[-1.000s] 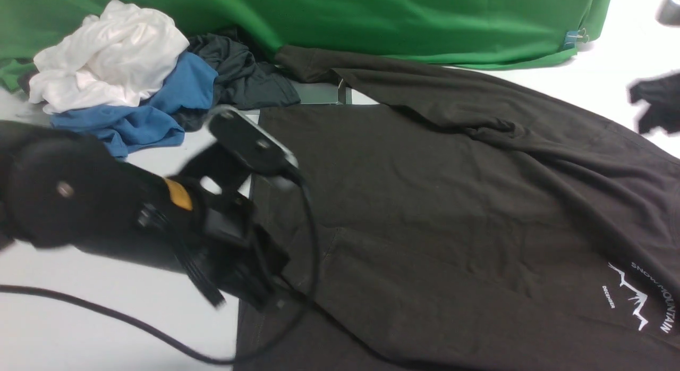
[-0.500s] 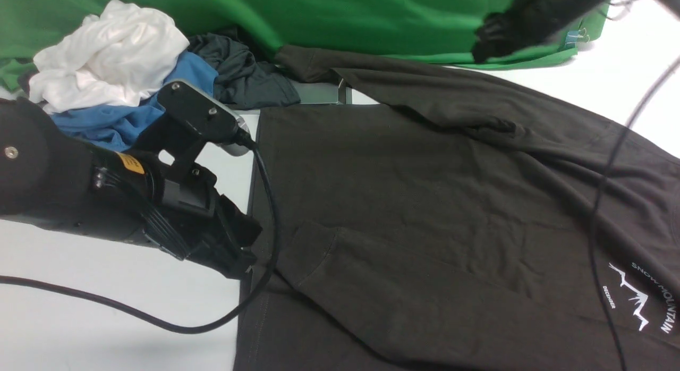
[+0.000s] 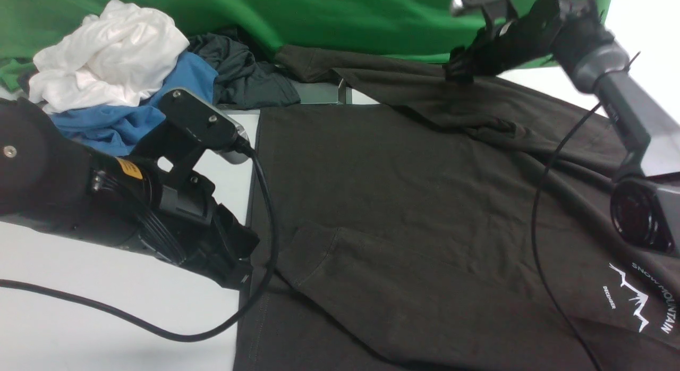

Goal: Fold a long-sleeved shirt on a white desktop.
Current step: 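Grab the top left corner of the dark shirt with the left gripper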

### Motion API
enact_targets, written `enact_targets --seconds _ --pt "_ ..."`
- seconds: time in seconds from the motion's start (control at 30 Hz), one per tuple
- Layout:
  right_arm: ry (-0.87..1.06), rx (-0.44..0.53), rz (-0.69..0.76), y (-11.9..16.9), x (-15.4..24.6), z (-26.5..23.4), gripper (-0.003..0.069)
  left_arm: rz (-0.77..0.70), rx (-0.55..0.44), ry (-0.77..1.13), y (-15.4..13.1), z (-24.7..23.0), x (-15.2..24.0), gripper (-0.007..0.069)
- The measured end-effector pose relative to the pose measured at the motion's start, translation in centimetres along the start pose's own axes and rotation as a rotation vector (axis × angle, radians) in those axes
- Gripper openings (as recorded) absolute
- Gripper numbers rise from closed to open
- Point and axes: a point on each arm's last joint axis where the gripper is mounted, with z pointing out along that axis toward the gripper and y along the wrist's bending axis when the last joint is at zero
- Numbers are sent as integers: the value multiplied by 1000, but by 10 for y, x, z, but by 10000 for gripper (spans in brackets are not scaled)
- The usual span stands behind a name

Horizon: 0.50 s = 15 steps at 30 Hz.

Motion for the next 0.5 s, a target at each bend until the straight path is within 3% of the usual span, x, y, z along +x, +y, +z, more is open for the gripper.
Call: enact_targets --seconds 0.1,0.27,0.3,0.4,0.5 --pt "1 0 -5 -1 5 8 484 -1 1 0 0 0 0 20" --pt "-16 -13 -31 0 7 11 375 7 1 -1 0 0 0 20" --pt "-17 -15 -29 0 7 11 345 9 1 -1 0 0 0 20" --pt "-11 -23 -23 1 7 11 162 20 1 -1 0 0 0 20" --pt "5 -30 -8 2 8 11 66 22 0 -1 0 0 0 20"
